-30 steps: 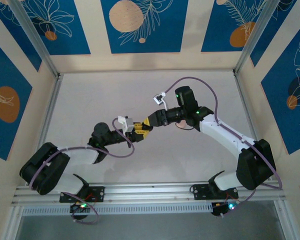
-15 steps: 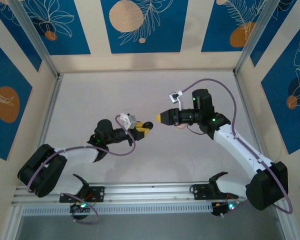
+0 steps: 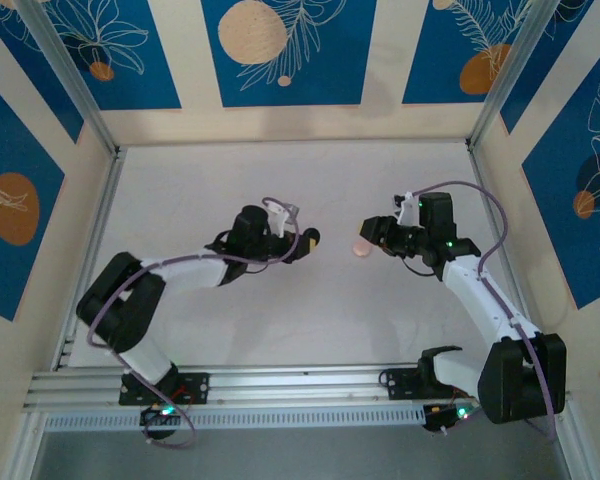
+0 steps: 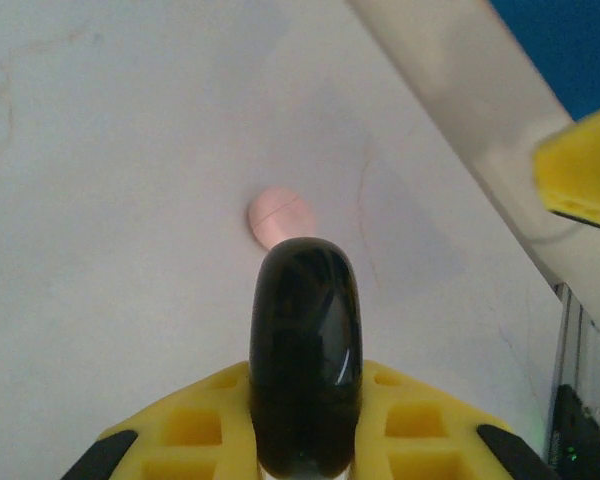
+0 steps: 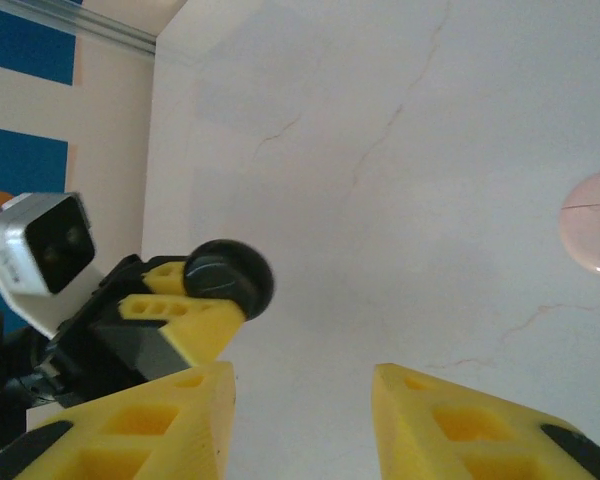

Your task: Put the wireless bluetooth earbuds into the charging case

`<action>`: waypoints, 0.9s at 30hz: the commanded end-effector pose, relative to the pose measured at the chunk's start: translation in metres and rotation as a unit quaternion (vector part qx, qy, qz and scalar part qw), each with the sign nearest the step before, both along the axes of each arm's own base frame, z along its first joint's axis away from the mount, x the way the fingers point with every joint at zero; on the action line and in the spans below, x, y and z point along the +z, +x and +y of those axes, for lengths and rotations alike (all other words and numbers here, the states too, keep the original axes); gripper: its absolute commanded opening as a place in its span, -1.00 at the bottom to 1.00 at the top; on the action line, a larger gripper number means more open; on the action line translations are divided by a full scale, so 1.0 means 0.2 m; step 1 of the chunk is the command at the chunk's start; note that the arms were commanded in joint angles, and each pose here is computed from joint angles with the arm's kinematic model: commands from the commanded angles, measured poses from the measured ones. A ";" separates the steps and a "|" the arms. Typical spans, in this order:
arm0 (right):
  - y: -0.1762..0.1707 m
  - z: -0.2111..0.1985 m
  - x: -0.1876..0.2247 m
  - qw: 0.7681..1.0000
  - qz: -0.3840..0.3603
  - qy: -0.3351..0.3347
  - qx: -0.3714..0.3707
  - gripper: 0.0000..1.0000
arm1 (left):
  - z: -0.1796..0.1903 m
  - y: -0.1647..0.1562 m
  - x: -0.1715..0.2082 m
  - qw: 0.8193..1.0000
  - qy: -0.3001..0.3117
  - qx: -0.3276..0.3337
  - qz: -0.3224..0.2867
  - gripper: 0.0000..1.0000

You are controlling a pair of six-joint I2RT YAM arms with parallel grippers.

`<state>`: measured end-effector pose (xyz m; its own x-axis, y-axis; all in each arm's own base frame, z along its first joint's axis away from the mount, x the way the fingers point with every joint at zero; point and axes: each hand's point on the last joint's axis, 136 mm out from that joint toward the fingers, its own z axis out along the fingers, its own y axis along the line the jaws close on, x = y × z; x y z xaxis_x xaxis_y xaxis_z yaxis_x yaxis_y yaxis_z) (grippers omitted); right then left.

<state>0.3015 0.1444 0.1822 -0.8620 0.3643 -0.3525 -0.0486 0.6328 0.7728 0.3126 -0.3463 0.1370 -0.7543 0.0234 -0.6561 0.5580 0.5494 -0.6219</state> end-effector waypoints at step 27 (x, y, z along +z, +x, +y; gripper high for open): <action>-0.14 -0.13 -0.11 0.999 -0.002 0.023 -0.038 -0.19 | -0.44 0.12 -0.38 0.967 0.023 0.022 0.252 -0.60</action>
